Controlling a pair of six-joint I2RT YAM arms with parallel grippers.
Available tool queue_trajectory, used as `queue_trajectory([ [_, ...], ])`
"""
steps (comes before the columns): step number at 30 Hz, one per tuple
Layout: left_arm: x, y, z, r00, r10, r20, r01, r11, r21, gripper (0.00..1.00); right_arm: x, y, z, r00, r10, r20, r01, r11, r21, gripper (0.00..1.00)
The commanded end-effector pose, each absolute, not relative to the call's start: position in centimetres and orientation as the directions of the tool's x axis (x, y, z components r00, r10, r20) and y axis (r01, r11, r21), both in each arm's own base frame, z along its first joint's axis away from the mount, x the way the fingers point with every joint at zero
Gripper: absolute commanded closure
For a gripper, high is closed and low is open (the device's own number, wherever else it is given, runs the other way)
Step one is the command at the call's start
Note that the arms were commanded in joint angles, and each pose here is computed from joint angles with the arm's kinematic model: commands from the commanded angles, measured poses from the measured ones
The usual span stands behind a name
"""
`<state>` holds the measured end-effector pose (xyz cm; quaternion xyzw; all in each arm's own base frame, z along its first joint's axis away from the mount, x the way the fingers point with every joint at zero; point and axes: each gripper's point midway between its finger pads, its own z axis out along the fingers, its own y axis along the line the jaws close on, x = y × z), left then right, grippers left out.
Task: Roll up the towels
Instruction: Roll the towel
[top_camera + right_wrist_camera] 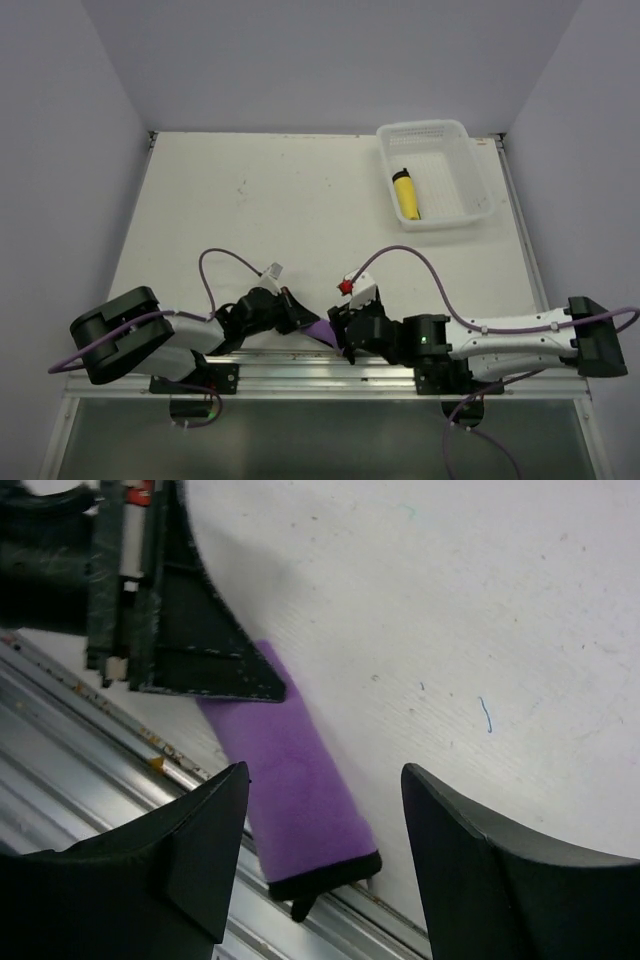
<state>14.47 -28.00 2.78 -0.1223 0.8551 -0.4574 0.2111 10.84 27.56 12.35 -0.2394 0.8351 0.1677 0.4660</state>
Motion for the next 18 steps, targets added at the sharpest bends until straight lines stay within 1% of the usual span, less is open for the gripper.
queue_trajectory([
  [1, 13.7, -25.9, -0.1, -0.881, -0.384, -0.275, -0.043, 0.646, -0.762, 1.0, 9.9, 29.1, 10.6, -0.59, -0.209, -0.78, -0.61, 0.748, 0.262, 0.28],
  [3, 13.7, -25.9, -0.1, -0.883, -0.379, -0.276, -0.04, 0.648, -0.761, 1.0, 10.7, 28.5, 10.3, -0.603, -0.221, -0.766, -0.607, 0.751, 0.261, 0.24],
  [4, 13.8, -26.2, 0.1, -0.882, -0.377, -0.282, -0.032, 0.645, -0.763, 1.0, 11.8, 28.2, 10.2, -0.617, -0.199, -0.761, -0.586, 0.762, 0.276, 0.2],
  [5, 13.8, -26.2, 0.0, -0.883, -0.373, -0.284, -0.03, 0.649, -0.76, 1.0, 11.1, 28.5, 9.9, -0.652, -0.219, -0.726, -0.607, 0.724, 0.327, 0.2],
  [6, 13.8, -26.3, 0.1, -0.885, -0.37, -0.284, -0.027, 0.649, -0.76, 1.0, 12.2, 27.8, 9.4, -0.682, -0.19, -0.706, -0.569, 0.744, 0.35, 0.21],
  [7, 13.8, -26.4, 0.2, -0.884, -0.369, -0.286, -0.025, 0.649, -0.76, 1.0, 12.5, 28.3, 9.9, -0.689, -0.16, -0.707, -0.571, 0.721, 0.393, 0.24],
  [8, 13.8, -26.5, 0.2, -0.885, -0.367, -0.288, -0.022, 0.649, -0.76, 1.0, 11.8, 28.7, 9.8, -0.718, -0.17, -0.675, -0.581, 0.679, 0.448, 0.25],
  [9, 13.8, -26.4, 0.1, -0.886, -0.365, -0.286, -0.023, 0.651, -0.758, 1.0, 12.5, 28.5, 9.8, -0.735, -0.143, -0.663, -0.557, 0.684, 0.471, 0.26],
  [13, 13.9, -26.6, 0.4, -0.886, -0.362, -0.291, -0.016, 0.649, -0.76, 1.0, 12.1, 29.2, 8.9, -0.778, -0.158, -0.608, -0.55, 0.639, 0.538, 0.29],
  [14, 13.9, -26.6, 0.4, -0.885, -0.362, -0.292, -0.015, 0.65, -0.76, 1.0, 11.8, 29.3, 7.9, -0.795, -0.177, -0.581, -0.54, 0.644, 0.542, 0.3],
  [15, 13.9, -26.6, 0.3, -0.885, -0.359, -0.295, -0.013, 0.655, -0.756, 1.0, 11.4, 29.8, 8.0, -0.804, -0.18, -0.566, -0.541, 0.615, 0.573, 0.3],
  [16, 14.0, -26.7, 0.4, -0.886, -0.357, -0.296, -0.011, 0.654, -0.756, 1.0, 11.5, 30.2, 7.9, -0.806, -0.177, -0.565, -0.542, 0.605, 0.583, 0.32],
  [18, 13.9, -26.6, 0.4, -0.887, -0.354, -0.297, -0.01, 0.658, -0.753, 1.0, 11.2, 30.4, 7.2, -0.819, -0.188, -0.542, -0.532, 0.603, 0.594, 0.32],
])
